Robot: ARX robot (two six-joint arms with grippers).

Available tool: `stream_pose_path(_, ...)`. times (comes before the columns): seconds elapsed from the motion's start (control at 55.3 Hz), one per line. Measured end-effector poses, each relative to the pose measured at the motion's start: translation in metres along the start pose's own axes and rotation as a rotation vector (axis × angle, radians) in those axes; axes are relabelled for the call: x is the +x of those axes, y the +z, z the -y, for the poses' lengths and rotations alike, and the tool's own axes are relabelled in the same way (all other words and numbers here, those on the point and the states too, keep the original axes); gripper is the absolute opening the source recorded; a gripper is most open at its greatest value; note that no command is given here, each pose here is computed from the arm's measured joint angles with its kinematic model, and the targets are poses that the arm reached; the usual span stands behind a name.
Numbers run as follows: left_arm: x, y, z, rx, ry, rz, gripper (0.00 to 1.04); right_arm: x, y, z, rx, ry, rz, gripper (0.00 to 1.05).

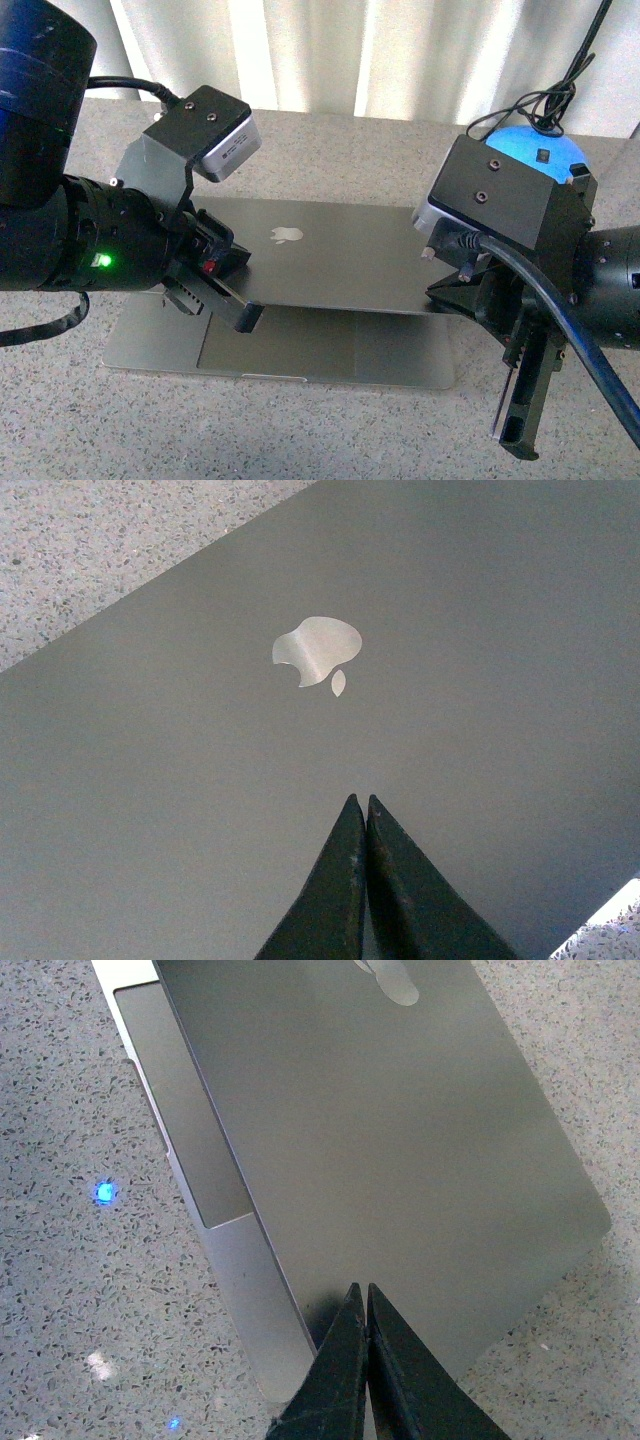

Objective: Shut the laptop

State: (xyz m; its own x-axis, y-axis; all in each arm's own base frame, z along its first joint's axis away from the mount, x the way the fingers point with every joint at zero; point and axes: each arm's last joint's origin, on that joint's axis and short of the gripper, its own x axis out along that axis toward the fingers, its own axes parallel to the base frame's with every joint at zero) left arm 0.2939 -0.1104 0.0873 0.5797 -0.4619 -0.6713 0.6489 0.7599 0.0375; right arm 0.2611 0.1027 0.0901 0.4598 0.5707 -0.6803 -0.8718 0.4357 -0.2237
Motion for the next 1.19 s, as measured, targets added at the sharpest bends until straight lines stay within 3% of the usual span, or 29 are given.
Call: stream_pose_path(1.193, 0.020, -0.026, -0.002, -0.079, -0.038, -0.022, 0.04, 0.022, -0.018, -0.007, 0.029, 0.043, -0.047, 0.01)
